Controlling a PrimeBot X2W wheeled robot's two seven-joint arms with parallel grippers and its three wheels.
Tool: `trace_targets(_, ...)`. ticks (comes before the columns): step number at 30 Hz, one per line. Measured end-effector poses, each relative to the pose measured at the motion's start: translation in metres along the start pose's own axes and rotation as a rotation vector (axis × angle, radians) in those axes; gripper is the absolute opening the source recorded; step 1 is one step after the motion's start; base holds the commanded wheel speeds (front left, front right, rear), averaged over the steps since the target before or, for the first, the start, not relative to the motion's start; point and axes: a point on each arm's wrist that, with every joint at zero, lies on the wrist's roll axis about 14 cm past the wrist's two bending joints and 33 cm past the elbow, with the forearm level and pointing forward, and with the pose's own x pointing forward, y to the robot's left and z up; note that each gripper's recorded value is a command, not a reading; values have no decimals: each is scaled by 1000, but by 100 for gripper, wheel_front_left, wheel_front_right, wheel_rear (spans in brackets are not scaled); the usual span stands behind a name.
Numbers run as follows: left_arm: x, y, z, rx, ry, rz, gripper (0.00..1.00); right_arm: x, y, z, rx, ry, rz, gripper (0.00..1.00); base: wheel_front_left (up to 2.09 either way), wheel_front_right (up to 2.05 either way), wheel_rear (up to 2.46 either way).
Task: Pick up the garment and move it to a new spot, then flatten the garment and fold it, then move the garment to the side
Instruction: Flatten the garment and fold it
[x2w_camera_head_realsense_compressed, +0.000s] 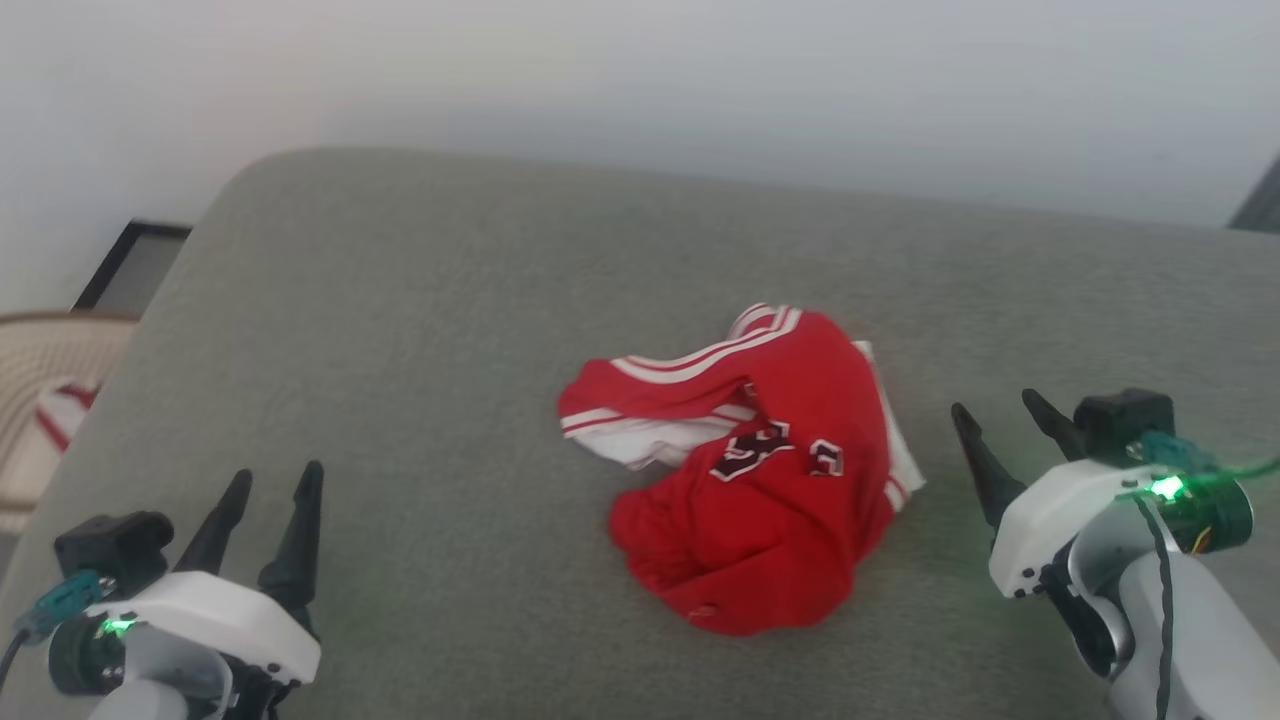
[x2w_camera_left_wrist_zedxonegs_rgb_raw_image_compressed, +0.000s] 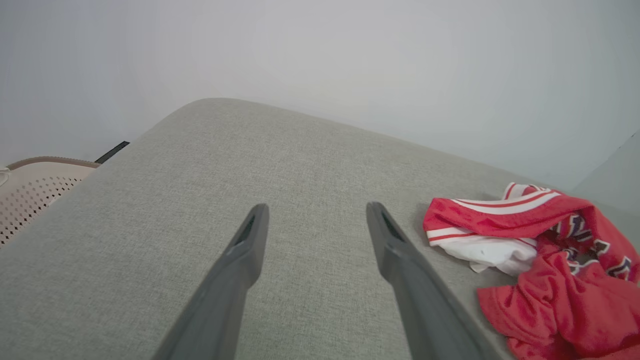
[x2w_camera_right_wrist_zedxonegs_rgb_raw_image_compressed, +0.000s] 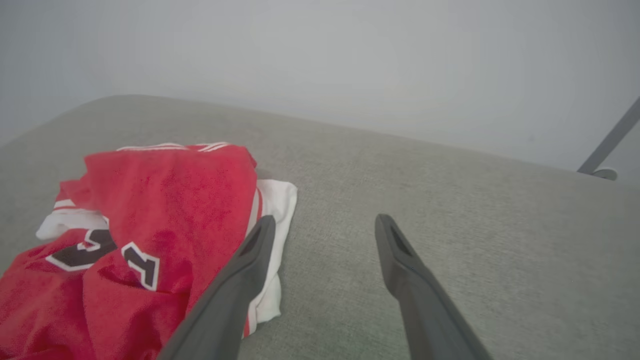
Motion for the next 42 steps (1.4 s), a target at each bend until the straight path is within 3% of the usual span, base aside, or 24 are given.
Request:
trace_targets(10,1,12,-12,-10,27,53,100,38,24,-80,-31,363,107,100,0,0,0)
trace_targets(16,3,15,-16,-19,32,69,100,48,31,-103,-41,492,135,100,0,0,0)
trace_targets(18,3,17,-17,-16,37,76,100,51,33,-105,-46,518,140,25,0,0,0)
trace_targets(19,3,18,-17,-19,34,79,100,52,34,-106,-44,527,143,0,0,0,0)
trace_targets(24,4,18,-17,-27,27,81,100,51,41,-106,-52,561,162,0,0,0,0)
trace_targets(32,7,14,-10,-35,3,64,100,42,25,-92,-54,565,129,0,0,0,0)
trace_targets(42,7,3,-4,-20,-11,22,100,8,-51,-50,-84,518,-25,0,0,0,0)
